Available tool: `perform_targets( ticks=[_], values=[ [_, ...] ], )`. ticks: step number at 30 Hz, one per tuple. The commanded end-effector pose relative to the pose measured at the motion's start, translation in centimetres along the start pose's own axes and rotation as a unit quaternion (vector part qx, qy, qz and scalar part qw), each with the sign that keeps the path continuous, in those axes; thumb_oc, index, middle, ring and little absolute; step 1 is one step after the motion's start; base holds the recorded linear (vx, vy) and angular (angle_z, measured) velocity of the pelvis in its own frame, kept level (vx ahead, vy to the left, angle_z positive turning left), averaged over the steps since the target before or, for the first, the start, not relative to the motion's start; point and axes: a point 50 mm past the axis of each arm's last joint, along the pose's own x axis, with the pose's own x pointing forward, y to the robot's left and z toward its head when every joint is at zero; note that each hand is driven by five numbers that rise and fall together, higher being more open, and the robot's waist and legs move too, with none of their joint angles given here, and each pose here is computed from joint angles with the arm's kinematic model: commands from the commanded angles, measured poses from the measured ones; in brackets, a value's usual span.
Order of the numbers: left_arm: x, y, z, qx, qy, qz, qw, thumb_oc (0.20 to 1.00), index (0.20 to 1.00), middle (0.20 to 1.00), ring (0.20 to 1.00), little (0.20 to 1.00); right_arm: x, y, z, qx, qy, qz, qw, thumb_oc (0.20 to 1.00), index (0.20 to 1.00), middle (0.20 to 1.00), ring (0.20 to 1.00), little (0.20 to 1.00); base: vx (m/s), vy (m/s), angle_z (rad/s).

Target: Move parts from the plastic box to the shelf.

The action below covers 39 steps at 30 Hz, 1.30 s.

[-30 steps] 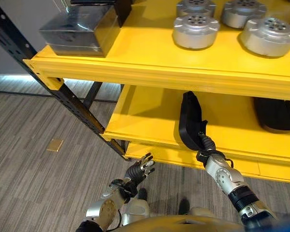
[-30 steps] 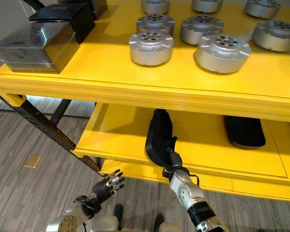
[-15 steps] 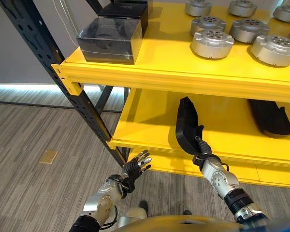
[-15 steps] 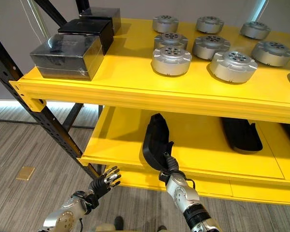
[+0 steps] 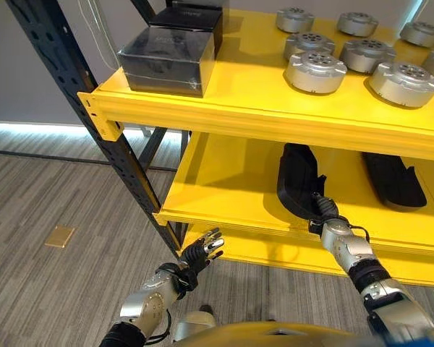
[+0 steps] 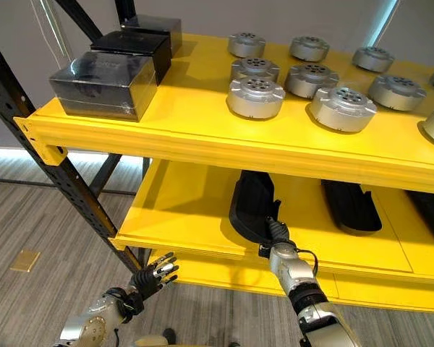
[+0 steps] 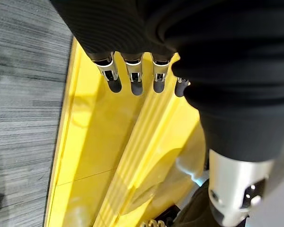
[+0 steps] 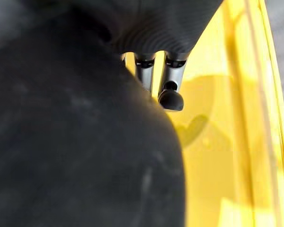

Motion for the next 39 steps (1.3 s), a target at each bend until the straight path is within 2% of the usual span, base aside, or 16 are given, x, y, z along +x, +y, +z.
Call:
perform_targets(
  ticks=[1, 10, 14, 21, 31, 39],
  values=[
    [0.5, -1.1, 0.8, 0.015, -0.014, -0.040, 0.999, 1.000, 1.000, 1.000, 1.000, 1.000, 0.8, -2.0, 6.0, -0.052, -0.091, -0.042, 0.994, 0.200, 0.200, 0.200, 0.200, 0.200, 0.04, -0.026, -0.01],
    [0.4, -0.9, 2.5, 0.038, -0.024, -0.041, 0.998, 1.000, 1.000, 1.000, 1.000, 1.000, 1.5, -2.8, 7.3, -0.130, -0.097, -0.066, 0.985, 0.200, 0.200, 0.200, 0.200, 0.200, -0.01, -0.074, -0.01],
    [0.6, -1.0, 4.3, 0.055, -0.040, -0.048, 0.997, 1.000, 1.000, 1.000, 1.000, 1.000, 1.5, -2.7, 9.0, -0.118, -0.115, -0.067, 0.984, 0.200, 0.200, 0.200, 0.200, 0.200, -0.12, -0.102, -0.02],
    [1.7, -3.2, 8.9, 0.091, -0.096, -0.078, 0.988, 1.000, 1.000, 1.000, 1.000, 1.000, 1.1, -4.5, 15.4, -0.108, -0.177, -0.084, 0.975, 0.200, 0.200, 0.200, 0.200, 0.200, -0.25, -0.056, 0.01],
    [2.6, -5.9, 10.8, 0.087, -0.133, -0.105, 0.982, 1.000, 1.000, 1.000, 1.000, 1.000, 0.1, -6.1, 19.5, -0.134, -0.227, -0.110, 0.958, 0.200, 0.200, 0.200, 0.200, 0.200, -0.13, 0.048, -0.05],
    [2.9, -6.5, 11.2, 0.077, -0.146, -0.111, 0.980, 1.000, 1.000, 1.000, 1.000, 1.000, -1.1, -7.1, 22.6, -0.147, -0.266, -0.139, 0.943, 0.200, 0.200, 0.200, 0.200, 0.200, -0.06, 0.026, -0.04]
  ],
)
